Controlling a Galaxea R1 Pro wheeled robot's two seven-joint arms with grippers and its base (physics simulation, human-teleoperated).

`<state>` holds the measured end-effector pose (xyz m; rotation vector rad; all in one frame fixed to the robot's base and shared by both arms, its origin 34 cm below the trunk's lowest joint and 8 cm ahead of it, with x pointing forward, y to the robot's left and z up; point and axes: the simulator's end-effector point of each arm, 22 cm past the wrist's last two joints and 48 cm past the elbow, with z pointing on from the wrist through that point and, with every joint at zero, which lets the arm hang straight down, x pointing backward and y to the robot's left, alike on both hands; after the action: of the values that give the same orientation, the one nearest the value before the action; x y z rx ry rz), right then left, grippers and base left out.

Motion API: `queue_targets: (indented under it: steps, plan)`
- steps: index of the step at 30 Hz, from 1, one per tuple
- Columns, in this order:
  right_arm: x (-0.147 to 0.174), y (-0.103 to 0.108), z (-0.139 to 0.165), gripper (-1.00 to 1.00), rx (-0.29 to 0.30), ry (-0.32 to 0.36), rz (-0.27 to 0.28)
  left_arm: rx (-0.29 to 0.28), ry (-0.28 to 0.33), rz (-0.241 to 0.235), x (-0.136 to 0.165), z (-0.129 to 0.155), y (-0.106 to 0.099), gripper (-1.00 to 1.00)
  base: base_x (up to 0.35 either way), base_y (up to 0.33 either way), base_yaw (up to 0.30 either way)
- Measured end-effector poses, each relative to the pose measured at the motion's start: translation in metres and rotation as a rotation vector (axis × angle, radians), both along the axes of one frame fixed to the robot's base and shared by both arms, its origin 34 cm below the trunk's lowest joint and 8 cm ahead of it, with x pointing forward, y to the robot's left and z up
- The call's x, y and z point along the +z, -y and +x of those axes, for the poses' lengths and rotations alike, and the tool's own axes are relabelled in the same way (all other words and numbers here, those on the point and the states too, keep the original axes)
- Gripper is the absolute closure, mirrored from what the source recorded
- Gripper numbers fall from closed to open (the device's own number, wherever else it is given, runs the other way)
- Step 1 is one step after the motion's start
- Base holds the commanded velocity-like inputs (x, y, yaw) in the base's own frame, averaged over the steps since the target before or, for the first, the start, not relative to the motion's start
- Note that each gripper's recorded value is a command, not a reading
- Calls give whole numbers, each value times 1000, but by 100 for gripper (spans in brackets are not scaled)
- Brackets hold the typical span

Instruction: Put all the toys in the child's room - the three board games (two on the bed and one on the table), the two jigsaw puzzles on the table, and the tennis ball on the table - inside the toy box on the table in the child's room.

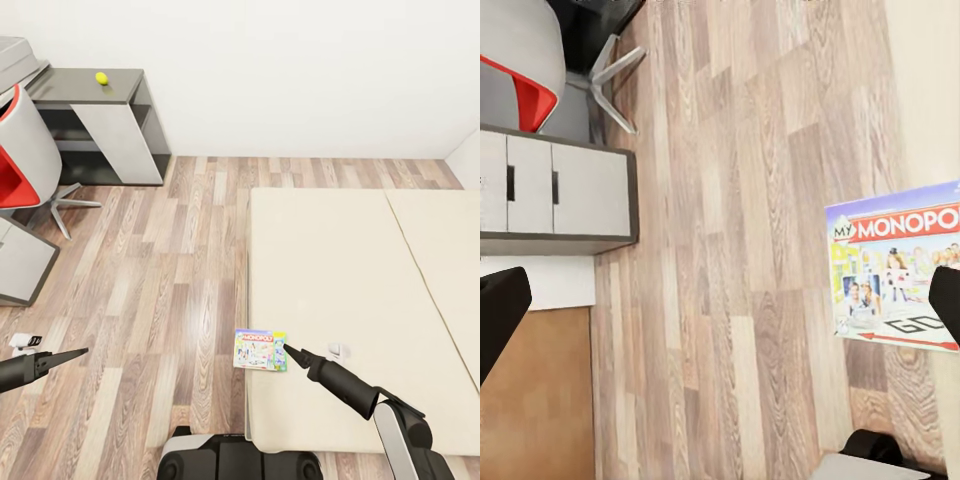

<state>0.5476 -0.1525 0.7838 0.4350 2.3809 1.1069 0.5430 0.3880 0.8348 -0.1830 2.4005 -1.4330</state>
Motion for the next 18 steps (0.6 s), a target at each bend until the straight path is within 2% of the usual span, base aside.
queue_targets:
  steps: [18]
  plan:
    - [13,1,6,-100,0,29,1,1,28,-2,12,4,1,-100,0,0,0]
